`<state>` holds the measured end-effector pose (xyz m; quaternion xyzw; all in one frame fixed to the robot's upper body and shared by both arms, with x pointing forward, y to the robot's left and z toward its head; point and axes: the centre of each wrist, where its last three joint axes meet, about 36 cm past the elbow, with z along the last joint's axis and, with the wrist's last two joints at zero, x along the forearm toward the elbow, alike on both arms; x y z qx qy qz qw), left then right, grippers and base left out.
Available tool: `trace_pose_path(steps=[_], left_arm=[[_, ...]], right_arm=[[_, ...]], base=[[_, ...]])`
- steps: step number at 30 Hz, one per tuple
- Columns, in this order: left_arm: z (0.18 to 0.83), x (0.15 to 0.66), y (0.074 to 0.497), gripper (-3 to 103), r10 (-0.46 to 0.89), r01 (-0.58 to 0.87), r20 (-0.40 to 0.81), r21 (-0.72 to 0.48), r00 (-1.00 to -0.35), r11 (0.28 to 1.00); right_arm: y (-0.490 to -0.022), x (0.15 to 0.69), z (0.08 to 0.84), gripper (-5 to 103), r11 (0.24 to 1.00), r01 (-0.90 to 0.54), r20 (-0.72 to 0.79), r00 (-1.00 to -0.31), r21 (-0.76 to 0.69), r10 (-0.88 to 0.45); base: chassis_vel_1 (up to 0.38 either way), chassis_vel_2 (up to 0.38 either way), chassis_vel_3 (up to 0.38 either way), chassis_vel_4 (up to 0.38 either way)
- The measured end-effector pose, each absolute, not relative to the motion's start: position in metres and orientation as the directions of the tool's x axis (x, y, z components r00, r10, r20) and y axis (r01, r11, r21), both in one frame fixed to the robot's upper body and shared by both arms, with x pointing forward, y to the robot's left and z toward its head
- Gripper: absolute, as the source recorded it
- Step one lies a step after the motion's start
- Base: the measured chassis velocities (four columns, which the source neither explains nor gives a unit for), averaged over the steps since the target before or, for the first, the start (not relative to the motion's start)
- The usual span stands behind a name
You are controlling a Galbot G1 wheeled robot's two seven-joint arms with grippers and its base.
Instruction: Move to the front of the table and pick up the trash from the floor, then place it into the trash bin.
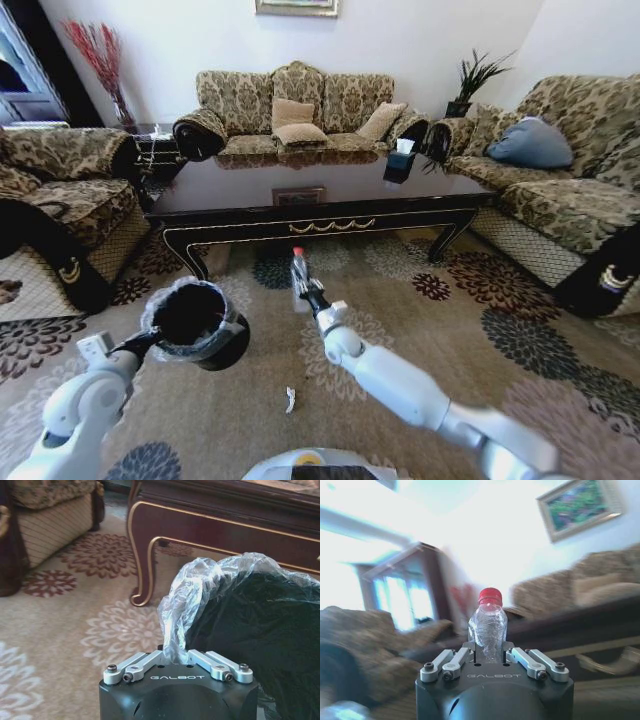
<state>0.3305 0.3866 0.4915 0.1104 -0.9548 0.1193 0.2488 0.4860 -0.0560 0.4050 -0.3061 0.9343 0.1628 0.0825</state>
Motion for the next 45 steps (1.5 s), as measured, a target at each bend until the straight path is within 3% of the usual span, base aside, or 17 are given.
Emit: trace_pose_path(steps=[6, 12, 27, 33, 36, 39, 41, 45], left_arm=[[0.495, 0.342, 0.378, 2, -0.107, -0.233, 0.504, -0.194, -0.857, 0.953], [0.497, 0.351, 0.377, 2, -0.082, -0.227, 0.506, -0.231, -0.858, 0.946], [0.527, 0.35, 0.378, 2, -0.066, -0.201, 0.435, -0.273, -0.898, 0.941], [0.525, 0.349, 0.38, 2, -0.076, -0.211, 0.442, -0.267, -0.894, 0.94], [0.524, 0.349, 0.382, 2, -0.081, -0.217, 0.445, -0.263, -0.892, 0.94], [0.523, 0.346, 0.385, 2, -0.094, -0.229, 0.449, -0.256, -0.889, 0.939], [0.523, 0.345, 0.385, 2, -0.096, -0.23, 0.449, -0.255, -0.888, 0.939], [0.525, 0.342, 0.385, 2, -0.1, -0.232, 0.446, -0.254, -0.889, 0.939]], right_arm=[[0.002, 0.488, 0.458, 23, 0.644, -0.717, -0.325, -0.696, 0.266, -0.64], [0.037, 0.494, 0.488, 23, 0.589, -0.782, -0.371, -0.619, 0.205, -0.693], [0.073, 0.488, 0.463, 22, 0.555, -0.824, -0.366, -0.554, 0.116, -0.748], [0.062, 0.494, 0.46, 49, 0.548, -0.831, -0.401, -0.537, 0.099, -0.742], [0.058, 0.492, 0.461, 54, 0.547, -0.831, -0.409, -0.537, 0.104, -0.738], [0.051, 0.488, 0.463, 71, 0.544, -0.831, -0.417, -0.538, 0.114, -0.733], [0.049, 0.487, 0.463, 71, 0.544, -0.831, -0.418, -0.537, 0.116, -0.732], [0.04, 0.479, 0.464, 92, 0.539, -0.833, -0.425, -0.537, 0.127, -0.729]], base=[[0.0, 0.0, 0.0, 0.0], [0.0, 0.0, 0.0, 0.0], [0.0, 0.0, 0.0, 0.0], [0.0, 0.0, 0.0, 0.0], [0.0, 0.0, 0.0, 0.0], [0.0, 0.0, 0.0, 0.0], [0.0, 0.0, 0.0, 0.0], [0.0, 0.0, 0.0, 0.0]])
